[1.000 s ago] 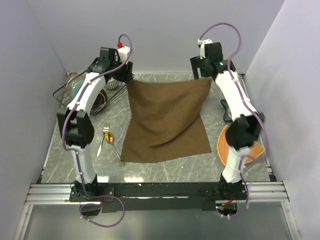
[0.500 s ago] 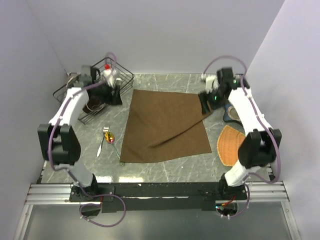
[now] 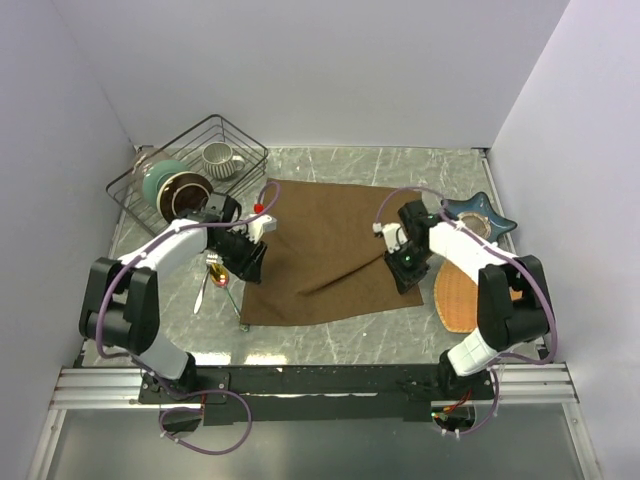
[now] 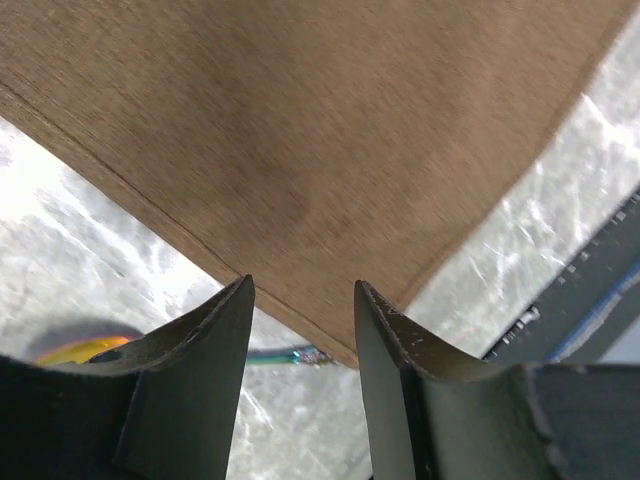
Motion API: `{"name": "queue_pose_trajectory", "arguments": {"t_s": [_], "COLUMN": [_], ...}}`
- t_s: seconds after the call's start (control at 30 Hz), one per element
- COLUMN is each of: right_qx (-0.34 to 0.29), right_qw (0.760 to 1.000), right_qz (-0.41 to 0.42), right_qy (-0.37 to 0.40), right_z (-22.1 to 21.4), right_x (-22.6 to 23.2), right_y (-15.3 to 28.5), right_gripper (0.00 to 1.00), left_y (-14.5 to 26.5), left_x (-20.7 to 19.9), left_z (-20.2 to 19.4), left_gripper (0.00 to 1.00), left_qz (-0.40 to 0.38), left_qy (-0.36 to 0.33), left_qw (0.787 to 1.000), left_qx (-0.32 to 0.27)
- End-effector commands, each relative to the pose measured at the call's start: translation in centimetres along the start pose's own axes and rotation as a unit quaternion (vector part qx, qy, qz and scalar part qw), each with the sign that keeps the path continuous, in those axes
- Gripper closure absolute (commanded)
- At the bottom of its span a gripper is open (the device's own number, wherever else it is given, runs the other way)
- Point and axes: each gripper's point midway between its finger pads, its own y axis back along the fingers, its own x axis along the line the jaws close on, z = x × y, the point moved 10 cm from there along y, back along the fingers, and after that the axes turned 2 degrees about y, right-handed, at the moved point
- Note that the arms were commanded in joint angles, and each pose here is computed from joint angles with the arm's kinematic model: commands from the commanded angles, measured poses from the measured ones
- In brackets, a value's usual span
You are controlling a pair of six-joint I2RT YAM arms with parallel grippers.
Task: Fold the napkin into a case and place the utensils inside
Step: Flatten out the crumpled napkin at the center of the board, then smooth out the napkin at the center of the board.
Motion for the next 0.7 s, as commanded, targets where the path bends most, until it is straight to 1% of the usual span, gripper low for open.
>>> {"name": "queue_pose_trajectory", "arguments": {"t_s": [0.0,0.2,0.3,0.33,0.4,0.43,0.47,0.5,0.53,0.57,0.6,0.67], "right_qx": [0.007,0.061,0.094,0.106,0.107,0.127,0.129,0.123,0.121,0.104,0.061,0.024], "right_qw": [0.999,0.996,0.994,0.993,0.993,0.991,0.991,0.992,0.991,0.993,0.996,0.997], "right_qz": [-0.04,-0.057,-0.049,-0.047,-0.05,-0.035,-0.006,0.005,0.012,0.013,0.006,-0.008], "right_qy": [0.011,0.012,0.008,0.011,0.02,0.027,0.032,0.04,0.047,0.052,0.06,0.067], "right_z": [-0.1,-0.9,-1.0,-1.2,-0.9,-1.2,-1.2,-0.7,-0.6,-0.2,0.7,1.6], "right_x": [0.3,0.5,0.5,0.5,0.6,0.8,1.3,1.4,1.6,1.7,1.7,1.7], "right_y": [-2.3,-3.9,-4.2,-4.0,-3.8,-3.4,-3.1,-2.5,-2.0,-1.4,-0.3,0.8], "right_gripper": [0.72,0.73,0.78,0.82,0.83,0.83,0.83,0.86,0.86,0.84,0.84,0.82], "left_y": [-1.2,-2.3,-2.3,-2.4,-2.2,-2.1,-1.9,-1.9,-1.7,-1.6,-1.5,-1.4], "left_x": [1.2,2.1,2.2,2.3,2.2,2.1,2.0,1.9,1.8,1.8,1.8,2.0], "left_z": [1.2,1.2,1.2,1.2,1.1,1.1,1.2,1.2,1.4,1.6,1.8,2.7], "left_gripper": [0.51,0.52,0.52,0.52,0.53,0.53,0.53,0.53,0.53,0.52,0.52,0.52], "left_qz": [0.025,0.04,0.045,0.045,0.044,0.044,0.044,0.039,0.039,0.038,0.036,0.038], "left_qy": [-0.003,0.011,0.013,0.012,0.011,0.009,0.005,0.003,-0.001,-0.006,-0.008,-0.011], "left_qw": [1.0,0.999,0.999,0.999,0.999,0.999,0.999,0.999,0.999,0.999,0.999,0.999], "left_qx": [-0.01,0.002,0.006,0.008,0.01,0.009,0.005,0.004,-0.001,-0.006,-0.009,-0.02]}}
